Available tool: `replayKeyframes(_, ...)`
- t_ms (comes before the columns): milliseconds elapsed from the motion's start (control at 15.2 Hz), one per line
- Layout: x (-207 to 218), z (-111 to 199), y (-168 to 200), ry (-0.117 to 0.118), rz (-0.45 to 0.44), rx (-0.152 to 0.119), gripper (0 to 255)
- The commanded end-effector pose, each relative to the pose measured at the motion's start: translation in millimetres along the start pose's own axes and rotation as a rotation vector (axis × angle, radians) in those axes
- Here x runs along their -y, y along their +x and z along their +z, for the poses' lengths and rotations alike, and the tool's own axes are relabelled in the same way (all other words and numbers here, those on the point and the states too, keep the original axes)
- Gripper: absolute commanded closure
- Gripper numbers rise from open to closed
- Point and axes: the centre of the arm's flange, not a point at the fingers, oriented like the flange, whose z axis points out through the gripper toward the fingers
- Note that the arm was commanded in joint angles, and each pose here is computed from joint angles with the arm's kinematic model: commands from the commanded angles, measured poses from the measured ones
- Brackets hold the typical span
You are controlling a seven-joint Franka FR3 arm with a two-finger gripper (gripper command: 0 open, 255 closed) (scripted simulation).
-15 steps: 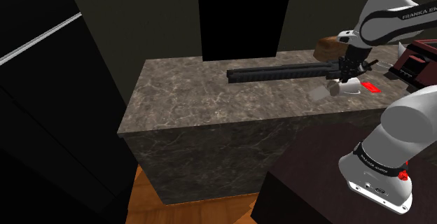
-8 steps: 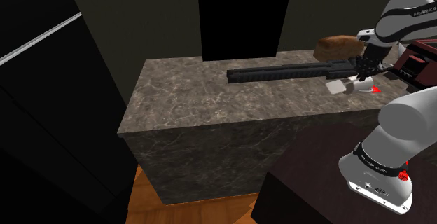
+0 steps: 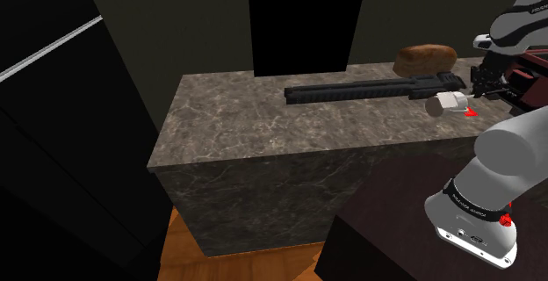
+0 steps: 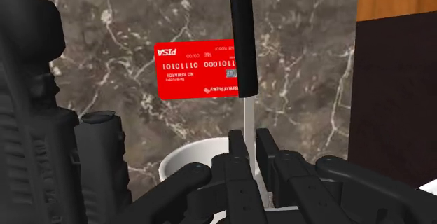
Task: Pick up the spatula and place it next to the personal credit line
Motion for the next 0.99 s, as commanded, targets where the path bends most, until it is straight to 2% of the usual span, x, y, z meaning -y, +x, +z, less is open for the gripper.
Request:
replayKeyframes(0, -4, 2, -32, 0.000, -0.001, 0.003, 255)
replayKeyframes(792, -18, 12, -190, 0.000, -0.001, 0.003, 255)
replayKeyframes(924, -19, 17, -192, 0.000, -0.001, 0.003, 255)
